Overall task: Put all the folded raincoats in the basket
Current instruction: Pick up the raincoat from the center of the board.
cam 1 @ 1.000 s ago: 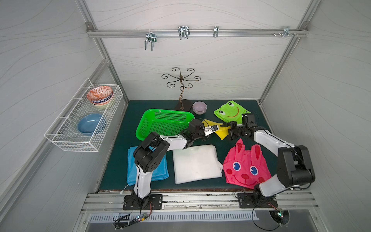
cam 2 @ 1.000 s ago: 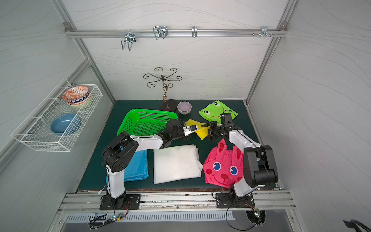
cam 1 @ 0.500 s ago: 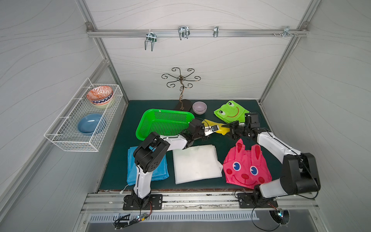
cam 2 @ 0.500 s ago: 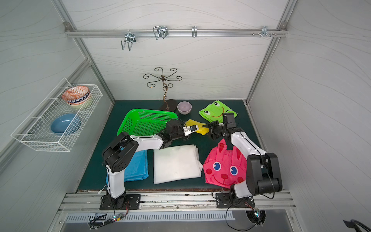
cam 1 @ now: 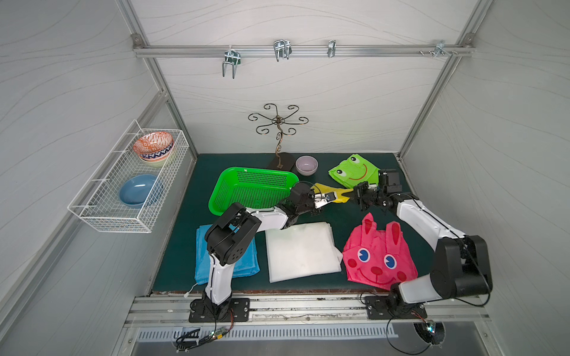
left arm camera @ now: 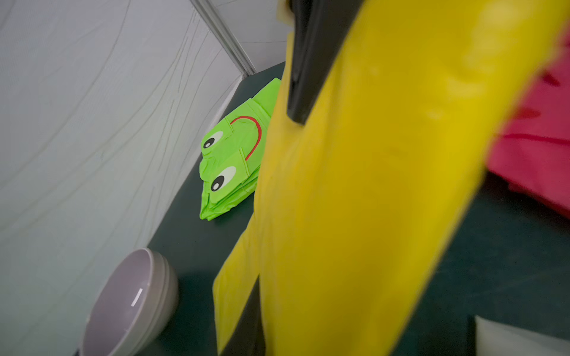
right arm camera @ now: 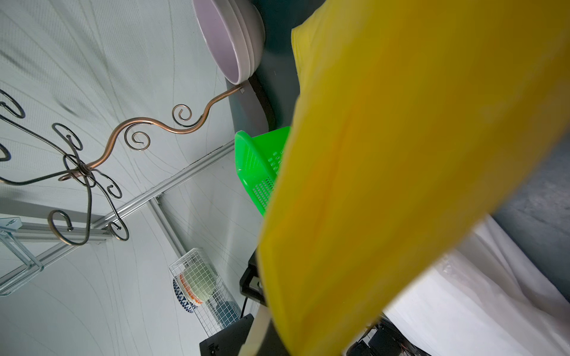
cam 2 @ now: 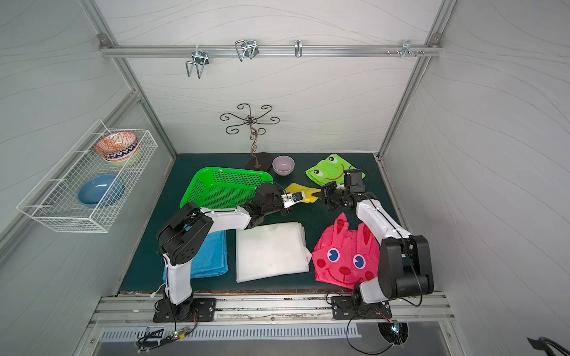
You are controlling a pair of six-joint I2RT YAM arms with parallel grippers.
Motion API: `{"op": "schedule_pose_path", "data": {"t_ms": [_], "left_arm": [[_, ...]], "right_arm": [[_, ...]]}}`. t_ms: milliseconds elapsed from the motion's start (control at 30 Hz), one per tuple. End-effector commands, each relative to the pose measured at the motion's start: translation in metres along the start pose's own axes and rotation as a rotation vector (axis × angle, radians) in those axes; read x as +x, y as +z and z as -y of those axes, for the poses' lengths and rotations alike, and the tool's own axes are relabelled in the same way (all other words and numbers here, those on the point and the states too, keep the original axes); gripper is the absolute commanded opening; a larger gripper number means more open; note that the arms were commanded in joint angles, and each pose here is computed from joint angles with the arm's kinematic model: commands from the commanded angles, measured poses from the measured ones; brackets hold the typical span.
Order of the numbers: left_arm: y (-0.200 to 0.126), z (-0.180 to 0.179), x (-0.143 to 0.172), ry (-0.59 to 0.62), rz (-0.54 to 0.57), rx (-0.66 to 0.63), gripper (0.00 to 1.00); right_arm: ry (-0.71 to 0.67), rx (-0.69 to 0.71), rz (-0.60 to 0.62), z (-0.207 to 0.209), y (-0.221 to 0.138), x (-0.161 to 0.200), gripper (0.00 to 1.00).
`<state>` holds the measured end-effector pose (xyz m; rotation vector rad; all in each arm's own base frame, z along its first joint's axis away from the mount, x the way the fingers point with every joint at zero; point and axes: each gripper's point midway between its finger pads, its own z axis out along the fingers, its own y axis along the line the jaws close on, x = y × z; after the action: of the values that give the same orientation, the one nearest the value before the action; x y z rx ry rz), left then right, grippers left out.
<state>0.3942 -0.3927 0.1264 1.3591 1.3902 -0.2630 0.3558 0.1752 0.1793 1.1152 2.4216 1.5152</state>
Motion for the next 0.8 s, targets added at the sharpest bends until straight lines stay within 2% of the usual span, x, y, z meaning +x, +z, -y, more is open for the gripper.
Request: {"op": "schedule_pose_path", "data": {"t_ms": [0,33,100,167,267,433,467,500,667,767], "left_arm": [[-0.007,-0.013,-0.021,0.018,0.041,-0.032,0.55],[-0.007,-0.009,-0.019,0.013,0.031,-0.008,0.65],[-0.006,0.005,-0.011,0.025,-0.018,0.074,0.74],[-0.005,0.013,-0.005,0.009,-0.042,0.119,0.76],[-0.004,0.019,-0.003,-0.032,-0.019,0.153,0.78],[0.006,0.022,0.008,-0.061,-0.041,0.152,0.8],[0.009,0.02,0.014,-0.069,-0.06,0.135,0.84],[0.012,0.018,0.019,-0.079,-0.071,0.123,0.99],[0.021,0.005,0.032,-0.136,-0.068,0.069,0.99],[0.024,0.001,0.035,-0.125,-0.077,0.056,0.87]], "right_arm": [[-0.041,-0.034,-0.025,-0.015,-0.013,0.01,0.0],[-0.042,-0.039,-0.028,-0.017,-0.013,0.011,0.0],[-0.05,-0.054,-0.033,-0.02,-0.014,0.011,0.0],[-0.048,-0.06,-0.039,-0.021,-0.014,0.011,0.0],[-0.039,-0.067,-0.04,-0.021,-0.014,0.01,0.0],[-0.038,-0.077,-0.038,-0.022,-0.014,0.005,0.0],[-0.036,-0.078,-0.039,-0.022,-0.015,0.004,0.0],[-0.035,-0.082,-0.037,-0.023,-0.016,0.002,0.0],[-0.027,-0.087,-0.035,-0.026,-0.022,0.001,0.0],[-0.019,-0.089,-0.036,-0.027,-0.024,0.0,0.0]]}}
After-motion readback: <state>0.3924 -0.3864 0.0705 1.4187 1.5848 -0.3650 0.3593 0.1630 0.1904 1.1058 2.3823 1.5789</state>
